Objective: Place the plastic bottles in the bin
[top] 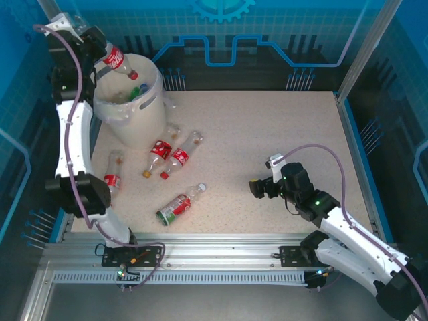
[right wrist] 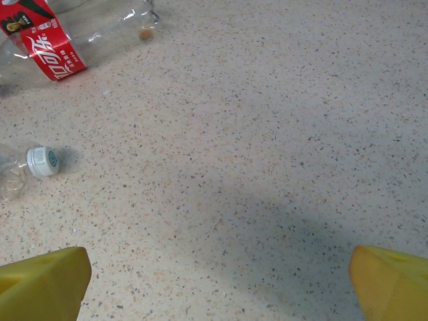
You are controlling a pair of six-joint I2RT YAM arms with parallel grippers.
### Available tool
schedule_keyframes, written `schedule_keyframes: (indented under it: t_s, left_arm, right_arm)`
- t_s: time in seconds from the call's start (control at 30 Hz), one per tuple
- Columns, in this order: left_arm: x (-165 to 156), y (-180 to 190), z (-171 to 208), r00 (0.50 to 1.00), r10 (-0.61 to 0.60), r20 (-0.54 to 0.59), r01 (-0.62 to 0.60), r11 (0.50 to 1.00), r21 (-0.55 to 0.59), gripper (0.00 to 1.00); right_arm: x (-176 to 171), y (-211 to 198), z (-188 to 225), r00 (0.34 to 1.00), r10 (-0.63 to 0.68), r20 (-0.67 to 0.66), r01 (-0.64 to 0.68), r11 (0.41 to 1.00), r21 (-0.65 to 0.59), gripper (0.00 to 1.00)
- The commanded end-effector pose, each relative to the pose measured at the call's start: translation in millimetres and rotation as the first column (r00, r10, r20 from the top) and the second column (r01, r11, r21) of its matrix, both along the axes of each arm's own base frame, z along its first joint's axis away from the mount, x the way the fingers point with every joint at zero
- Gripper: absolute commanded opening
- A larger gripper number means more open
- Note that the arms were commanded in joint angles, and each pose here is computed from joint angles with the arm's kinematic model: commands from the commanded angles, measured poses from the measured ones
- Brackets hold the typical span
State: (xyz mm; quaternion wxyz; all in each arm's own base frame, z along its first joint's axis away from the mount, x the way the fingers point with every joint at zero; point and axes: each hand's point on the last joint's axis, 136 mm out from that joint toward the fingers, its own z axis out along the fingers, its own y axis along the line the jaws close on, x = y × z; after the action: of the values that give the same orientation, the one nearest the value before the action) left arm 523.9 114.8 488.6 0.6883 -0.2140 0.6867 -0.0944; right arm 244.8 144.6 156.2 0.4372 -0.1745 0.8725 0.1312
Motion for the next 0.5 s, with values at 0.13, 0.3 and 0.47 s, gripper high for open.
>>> schedule_keyframes:
  t_s: [0.13,0.3,0.47]
  left_arm:
    - [30,-14,-64,0.947,-0.079,-0.312,0.119,0.987,0.111,0.2]
    - [46,-35,-94,0.911,-0.104,-0.4,0.195,0.962,0.193,0.23]
    - [56,-57,-118,0.876,-0.14,-0.461,0.27,0.936,0.228,0.26]
  right_arm:
    - [-1,-4,2,1.0,-0.008,0.008,0.008,1.0,-0.003,1.0]
    - [-1,-4,1,1.0,-0.01,0.01,0.01,1.0,0.0,1.0]
    - [0,-4,1,1.0,-0.01,0.012,0.01,1.0,0.0,1.0]
